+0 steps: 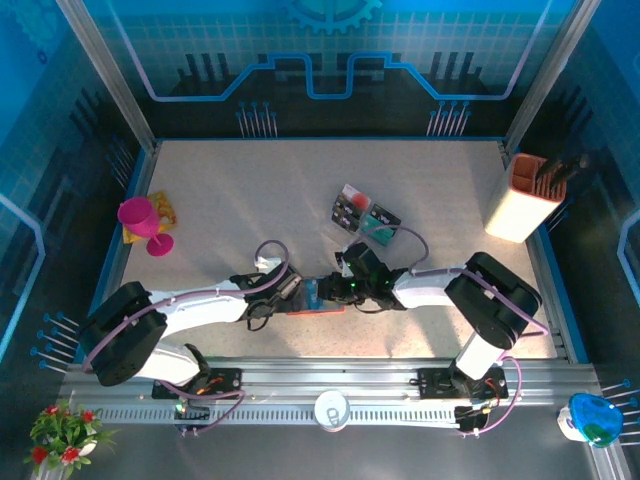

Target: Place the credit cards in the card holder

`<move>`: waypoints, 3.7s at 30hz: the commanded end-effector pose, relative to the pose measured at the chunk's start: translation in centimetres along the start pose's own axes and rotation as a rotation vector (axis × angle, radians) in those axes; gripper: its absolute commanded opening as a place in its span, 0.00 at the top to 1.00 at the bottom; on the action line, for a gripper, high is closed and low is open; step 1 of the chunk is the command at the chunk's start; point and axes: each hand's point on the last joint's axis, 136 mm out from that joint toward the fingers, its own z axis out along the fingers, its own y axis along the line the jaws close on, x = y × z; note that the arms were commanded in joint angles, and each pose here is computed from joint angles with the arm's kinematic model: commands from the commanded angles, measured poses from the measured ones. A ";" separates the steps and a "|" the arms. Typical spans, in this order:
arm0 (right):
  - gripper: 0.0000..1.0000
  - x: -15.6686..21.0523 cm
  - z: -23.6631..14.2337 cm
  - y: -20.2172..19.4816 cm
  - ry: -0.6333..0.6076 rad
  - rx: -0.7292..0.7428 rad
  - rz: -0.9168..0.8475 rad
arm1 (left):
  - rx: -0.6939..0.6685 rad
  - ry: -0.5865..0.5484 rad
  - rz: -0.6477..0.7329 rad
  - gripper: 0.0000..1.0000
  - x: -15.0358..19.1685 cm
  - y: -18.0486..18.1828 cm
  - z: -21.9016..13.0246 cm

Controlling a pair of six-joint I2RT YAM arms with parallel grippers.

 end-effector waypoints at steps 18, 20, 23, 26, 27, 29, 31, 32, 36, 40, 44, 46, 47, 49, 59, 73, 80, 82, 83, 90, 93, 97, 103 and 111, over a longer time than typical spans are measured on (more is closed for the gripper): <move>0.91 -0.8 -1.0 1.6 0.122 0.179 -0.329 | -0.062 0.042 -0.118 0.01 -0.2 2.8 0.4; 0.92 -0.7 -0.5 1.3 0.133 0.195 -0.339 | -0.069 0.050 -0.115 0.01 0.1 2.9 0.7; 0.92 -0.5 0.1 0.8 0.153 0.215 -0.347 | -0.073 0.054 -0.111 0.01 0.2 2.9 1.0; 0.93 -0.1 0.9 0.4 0.177 0.229 -0.351 | -0.071 0.055 -0.109 0.01 0.2 2.9 1.1; 0.93 0.1 1.1 0.3 0.189 0.233 -0.353 | -0.072 0.055 -0.107 0.01 0.2 2.8 1.1; 0.94 0.3 1.6 0.1 0.208 0.240 -0.357 | -0.071 0.054 -0.108 0.01 0.2 2.8 1.1; 0.94 0.6 2.2 0.2 0.227 0.238 -0.363 | -0.067 0.053 -0.106 0.01 0.1 2.7 1.1; 0.94 0.8 2.5 0.3 0.237 0.237 -0.365 | -0.065 0.053 -0.105 0.01 0.1 2.7 1.1; 0.95 1.1 3.3 1.1 0.263 0.221 -0.380 | -0.057 0.050 -0.108 0.01 0.1 2.6 1.1; 0.95 0.8 3.2 2.6 0.265 0.193 -0.396 | -0.049 0.042 -0.109 0.01 -0.1 2.5 0.8; 0.95 -0.4 1.4 3.8 0.202 0.183 -0.409 | -0.031 0.020 -0.123 0.01 -0.7 2.5 -0.2; 0.95 -0.9 0.6 3.9 0.173 0.189 -0.410 | -0.023 0.001 -0.135 0.01 -1.0 2.7 -0.9; 0.95 -1.0 0.2 3.7 0.164 0.196 -0.410 | -0.025 -0.010 -0.142 0.01 -1.1 2.9 -1.2; 0.95 -1.2 -0.1 3.3 0.155 0.215 -0.412 | -0.035 -0.023 -0.157 0.01 -1.2 3.5 -1.6; 0.98 -0.9 0.8 0.9 0.187 0.283 -0.420 | -0.079 0.038 -0.174 0.01 0.1 4.2 -0.1; 0.99 0.0 2.9 0.0 0.252 0.303 -0.431 | -0.091 0.089 -0.138 0.01 0.9 3.5 1.8; 0.99 0.7 3.9 0.7 0.276 0.297 -0.451 | -0.091 0.091 -0.134 0.01 0.9 3.4 1.9; 0.99 0.9 4.1 0.9 0.284 0.296 -0.452 | -0.091 0.093 -0.133 0.01 1.0 3.4 1.9; 0.99 0.9 4.2 1.0 0.285 0.294 -0.454 | -0.091 0.092 -0.134 0.01 1.0 3.5 1.9; 0.99 0.7 4.1 1.7 0.283 0.281 -0.456 | -0.079 0.075 -0.139 0.01 0.6 3.4 1.4; 0.97 0.3 3.2 2.3 0.263 0.270 -0.458 | -0.069 0.053 -0.142 0.01 -0.1 3.3 0.6; 0.95 -1.1 0.7 3.1 0.193 0.250 -0.441 | -0.046 0.008 -0.158 0.01 -1.7 3.3 -1.2; 0.89 -2.3 -2.8 2.4 0.099 0.235 -0.389 | 0.000 -0.053 -0.185 0.01 -3.7 3.6 -4.1; 0.88 -3.3 -5.3 -0.2 0.025 0.221 -0.319 | 0.129 -0.093 -0.166 0.01 -5.9 1.3 -6.9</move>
